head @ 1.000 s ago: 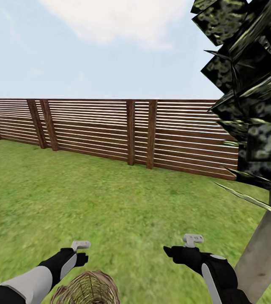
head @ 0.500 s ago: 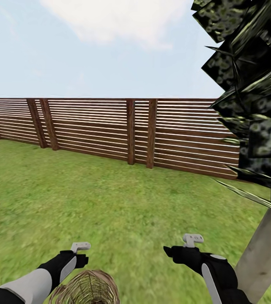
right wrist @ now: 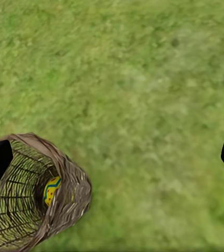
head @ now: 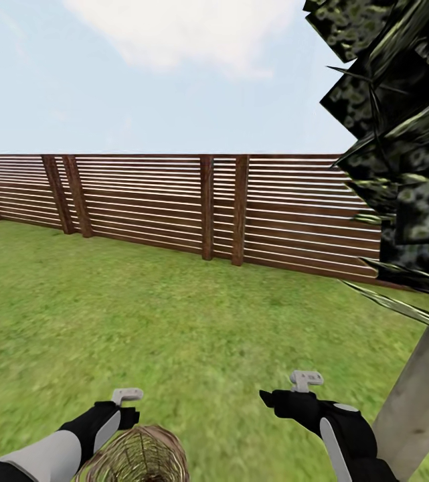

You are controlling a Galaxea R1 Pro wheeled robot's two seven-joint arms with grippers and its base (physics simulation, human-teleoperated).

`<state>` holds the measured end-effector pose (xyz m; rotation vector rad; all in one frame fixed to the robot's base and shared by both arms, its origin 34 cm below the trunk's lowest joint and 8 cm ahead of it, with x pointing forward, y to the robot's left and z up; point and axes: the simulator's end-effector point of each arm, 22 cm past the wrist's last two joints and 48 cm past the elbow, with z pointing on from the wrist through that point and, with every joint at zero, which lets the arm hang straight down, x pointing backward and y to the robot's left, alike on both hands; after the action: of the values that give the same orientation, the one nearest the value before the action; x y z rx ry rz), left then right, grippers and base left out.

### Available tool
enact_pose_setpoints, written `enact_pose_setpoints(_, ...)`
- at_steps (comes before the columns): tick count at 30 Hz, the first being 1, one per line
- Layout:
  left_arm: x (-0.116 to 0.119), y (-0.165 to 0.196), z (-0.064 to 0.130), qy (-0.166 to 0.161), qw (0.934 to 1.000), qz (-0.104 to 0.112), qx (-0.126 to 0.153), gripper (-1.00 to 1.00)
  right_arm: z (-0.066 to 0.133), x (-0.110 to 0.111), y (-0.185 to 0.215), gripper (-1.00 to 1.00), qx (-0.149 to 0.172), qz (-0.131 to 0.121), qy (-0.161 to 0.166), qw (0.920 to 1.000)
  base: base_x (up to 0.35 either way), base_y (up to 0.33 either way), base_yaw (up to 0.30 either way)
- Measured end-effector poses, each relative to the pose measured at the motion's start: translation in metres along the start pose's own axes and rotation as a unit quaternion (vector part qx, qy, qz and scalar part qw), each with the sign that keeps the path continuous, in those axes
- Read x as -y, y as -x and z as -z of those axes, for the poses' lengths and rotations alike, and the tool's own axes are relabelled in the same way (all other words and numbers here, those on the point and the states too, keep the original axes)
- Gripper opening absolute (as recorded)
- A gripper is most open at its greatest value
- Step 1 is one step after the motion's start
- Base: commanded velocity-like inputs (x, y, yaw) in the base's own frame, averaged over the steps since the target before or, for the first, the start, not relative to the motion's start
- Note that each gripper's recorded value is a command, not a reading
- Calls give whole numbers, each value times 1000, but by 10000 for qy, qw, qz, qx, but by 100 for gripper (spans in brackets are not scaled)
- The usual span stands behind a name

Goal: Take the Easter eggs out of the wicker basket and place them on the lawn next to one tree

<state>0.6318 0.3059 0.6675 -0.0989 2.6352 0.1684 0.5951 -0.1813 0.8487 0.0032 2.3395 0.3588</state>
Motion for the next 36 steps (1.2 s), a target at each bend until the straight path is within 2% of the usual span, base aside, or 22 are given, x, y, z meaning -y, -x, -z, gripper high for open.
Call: enact_pose_setpoints(36, 6, -32, -49, -9, 10000, 9, -85, 100, -38, 13, -39, 100, 2, 7, 15, 10000, 0, 0, 0)
